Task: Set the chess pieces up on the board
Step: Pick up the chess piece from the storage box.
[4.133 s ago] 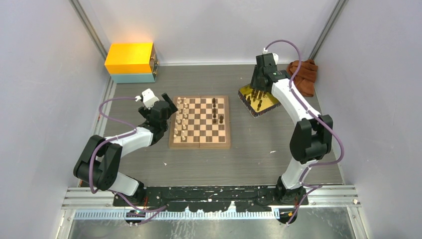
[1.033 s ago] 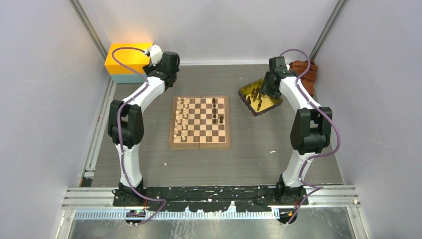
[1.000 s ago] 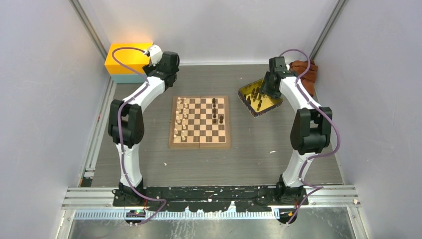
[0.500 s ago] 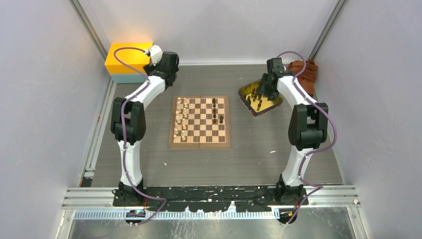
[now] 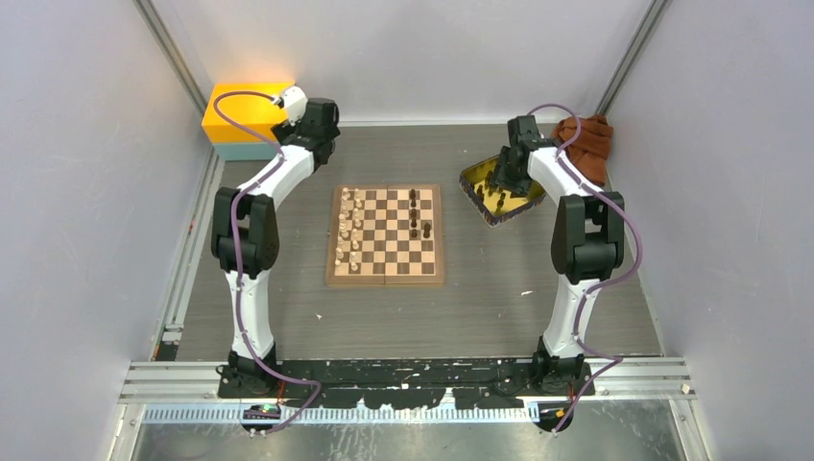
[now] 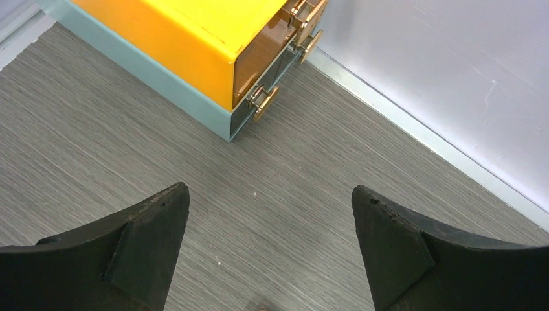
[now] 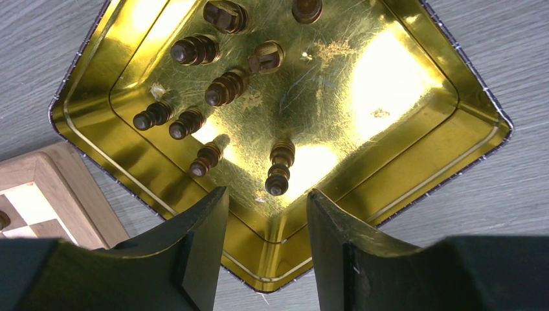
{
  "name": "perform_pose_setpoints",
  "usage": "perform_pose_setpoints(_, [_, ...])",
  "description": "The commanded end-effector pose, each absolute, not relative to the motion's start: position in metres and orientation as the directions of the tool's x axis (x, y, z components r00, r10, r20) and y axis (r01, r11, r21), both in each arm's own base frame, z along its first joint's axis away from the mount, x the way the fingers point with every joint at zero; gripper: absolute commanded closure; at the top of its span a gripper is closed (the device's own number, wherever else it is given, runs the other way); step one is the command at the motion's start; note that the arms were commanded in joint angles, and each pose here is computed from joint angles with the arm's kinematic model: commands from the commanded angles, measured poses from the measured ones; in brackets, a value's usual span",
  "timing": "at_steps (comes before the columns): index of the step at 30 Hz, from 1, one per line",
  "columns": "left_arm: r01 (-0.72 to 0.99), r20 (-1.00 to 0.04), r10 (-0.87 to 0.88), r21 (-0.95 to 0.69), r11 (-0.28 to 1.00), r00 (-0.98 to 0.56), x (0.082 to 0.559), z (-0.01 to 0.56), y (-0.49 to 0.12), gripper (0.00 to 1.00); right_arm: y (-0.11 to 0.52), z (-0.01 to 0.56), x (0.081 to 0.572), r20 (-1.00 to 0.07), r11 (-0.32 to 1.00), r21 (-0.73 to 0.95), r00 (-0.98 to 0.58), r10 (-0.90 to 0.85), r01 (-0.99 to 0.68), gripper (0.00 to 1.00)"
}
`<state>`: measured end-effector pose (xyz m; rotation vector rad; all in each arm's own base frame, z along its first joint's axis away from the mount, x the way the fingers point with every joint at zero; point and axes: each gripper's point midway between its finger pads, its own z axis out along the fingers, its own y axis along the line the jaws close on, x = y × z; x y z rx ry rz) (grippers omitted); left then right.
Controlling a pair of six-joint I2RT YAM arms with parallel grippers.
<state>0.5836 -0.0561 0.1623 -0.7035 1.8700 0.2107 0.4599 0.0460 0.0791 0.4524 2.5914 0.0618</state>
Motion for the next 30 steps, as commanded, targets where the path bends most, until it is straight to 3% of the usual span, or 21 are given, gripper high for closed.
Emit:
perform_pose_setpoints(1, [-0.548,-0.904,-0.395,-0.250,0.798,-0.164,0.595,0.188,-0.053,0.04,0.050,0.093,0.479,-0.527,0.943,0.158,-0.782,0.332,0.294,0.48])
perform_pose_setpoints(20, [-0.545,-0.903,-0.392,-0.243,0.802,-0.174,0.595,0.183,-0.048,0.05,0.051,0.078,0.486,-0.518,0.944,0.151,-0.790,0.327,0.292,0.57])
perform_pose_setpoints(30, [-0.545,-0.901,-0.395,-0.244,0.802,-0.177,0.596,0.181,-0.046,0.06,0.049,0.079,0.487,-0.519,0.944,0.142,-0.790,0.327,0.298,0.86])
